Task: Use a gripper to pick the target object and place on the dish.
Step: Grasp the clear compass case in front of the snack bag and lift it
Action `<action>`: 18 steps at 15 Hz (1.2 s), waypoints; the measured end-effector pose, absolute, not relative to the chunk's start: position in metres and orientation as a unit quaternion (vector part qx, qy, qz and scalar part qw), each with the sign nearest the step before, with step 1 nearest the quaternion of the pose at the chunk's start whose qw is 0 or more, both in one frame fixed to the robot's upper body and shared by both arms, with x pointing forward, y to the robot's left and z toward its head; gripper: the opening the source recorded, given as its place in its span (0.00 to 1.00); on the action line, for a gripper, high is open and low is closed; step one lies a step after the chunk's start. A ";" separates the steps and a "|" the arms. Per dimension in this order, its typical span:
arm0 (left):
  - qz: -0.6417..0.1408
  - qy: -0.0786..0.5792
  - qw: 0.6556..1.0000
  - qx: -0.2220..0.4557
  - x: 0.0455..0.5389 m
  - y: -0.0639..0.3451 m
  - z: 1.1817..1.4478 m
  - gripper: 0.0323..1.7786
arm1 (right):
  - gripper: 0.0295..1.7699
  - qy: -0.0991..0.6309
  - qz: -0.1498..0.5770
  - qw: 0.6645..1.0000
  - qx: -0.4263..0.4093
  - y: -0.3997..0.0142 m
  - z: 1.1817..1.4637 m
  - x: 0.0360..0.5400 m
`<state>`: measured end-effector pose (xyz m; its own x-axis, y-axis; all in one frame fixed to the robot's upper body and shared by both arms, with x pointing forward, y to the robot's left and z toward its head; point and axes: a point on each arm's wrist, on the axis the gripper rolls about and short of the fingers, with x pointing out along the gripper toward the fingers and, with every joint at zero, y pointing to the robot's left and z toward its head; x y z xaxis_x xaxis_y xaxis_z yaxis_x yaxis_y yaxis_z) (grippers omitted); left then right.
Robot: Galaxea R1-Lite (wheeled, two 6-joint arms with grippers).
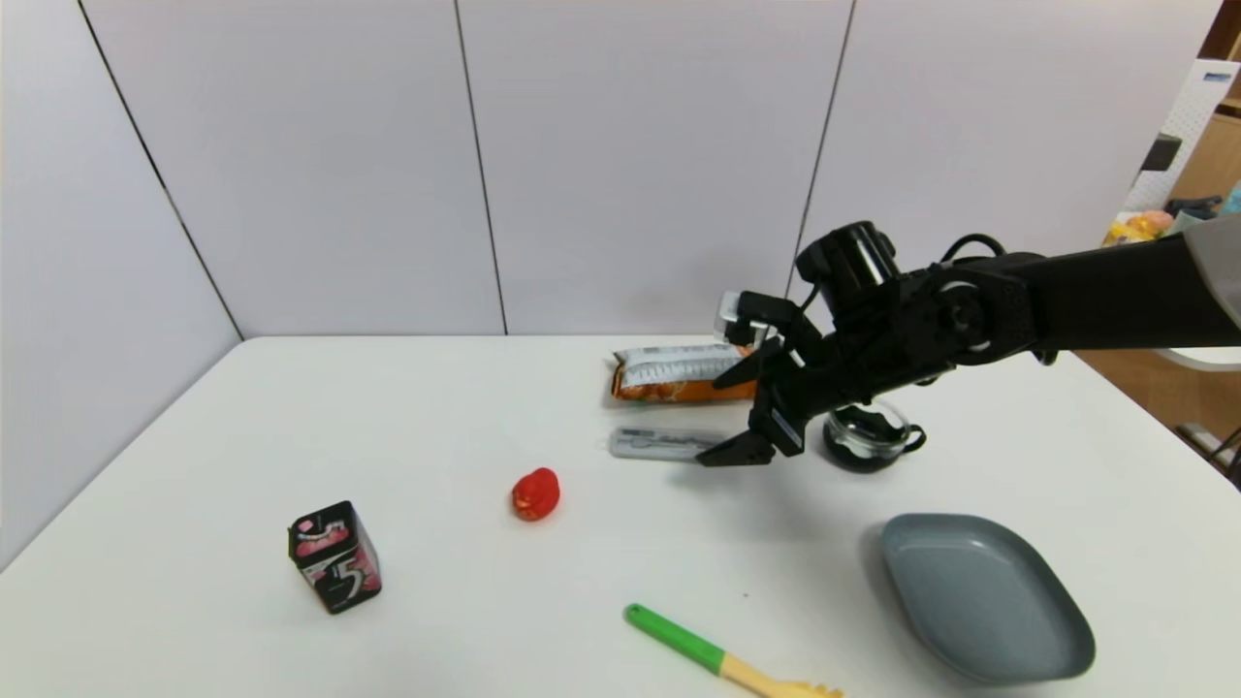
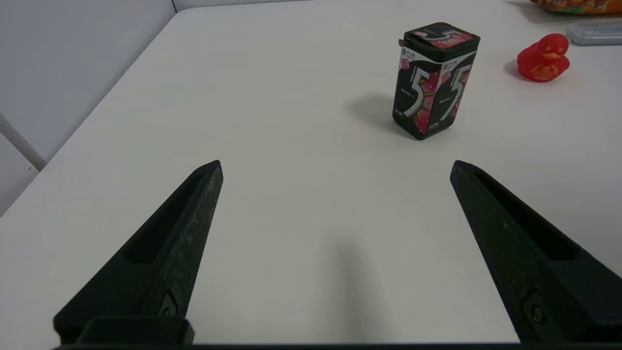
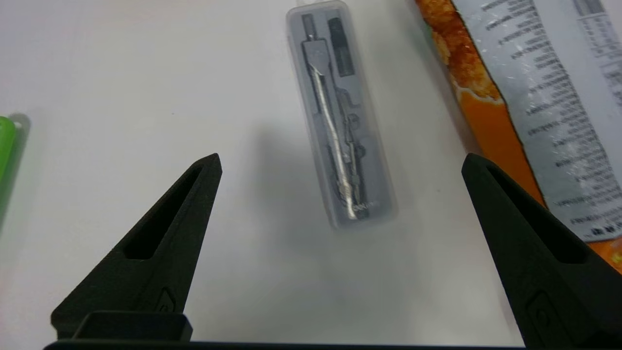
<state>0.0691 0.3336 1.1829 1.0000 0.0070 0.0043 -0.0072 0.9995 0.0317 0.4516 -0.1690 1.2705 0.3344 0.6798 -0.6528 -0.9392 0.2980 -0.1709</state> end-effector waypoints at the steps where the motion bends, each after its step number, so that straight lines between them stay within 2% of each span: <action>1: 0.003 -0.002 1.000 0.016 0.069 0.334 1.183 0.95 | 0.97 0.240 0.529 0.766 -0.275 -0.165 1.268 0.451; 9: 0.003 -0.002 1.000 0.016 0.069 0.334 1.183 0.95 | 0.97 0.251 0.544 0.752 -0.275 -0.145 1.252 0.454; 18: 0.004 -0.002 1.000 0.016 0.069 0.334 1.183 0.95 | 0.97 0.257 0.528 0.767 -0.257 -0.149 1.251 0.472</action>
<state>0.0691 0.3336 1.1829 1.0000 0.0070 0.0043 -0.0072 0.9995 0.0321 0.4722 -0.1487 1.2510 0.3096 0.6789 -0.6658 -0.9429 0.3097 -0.1227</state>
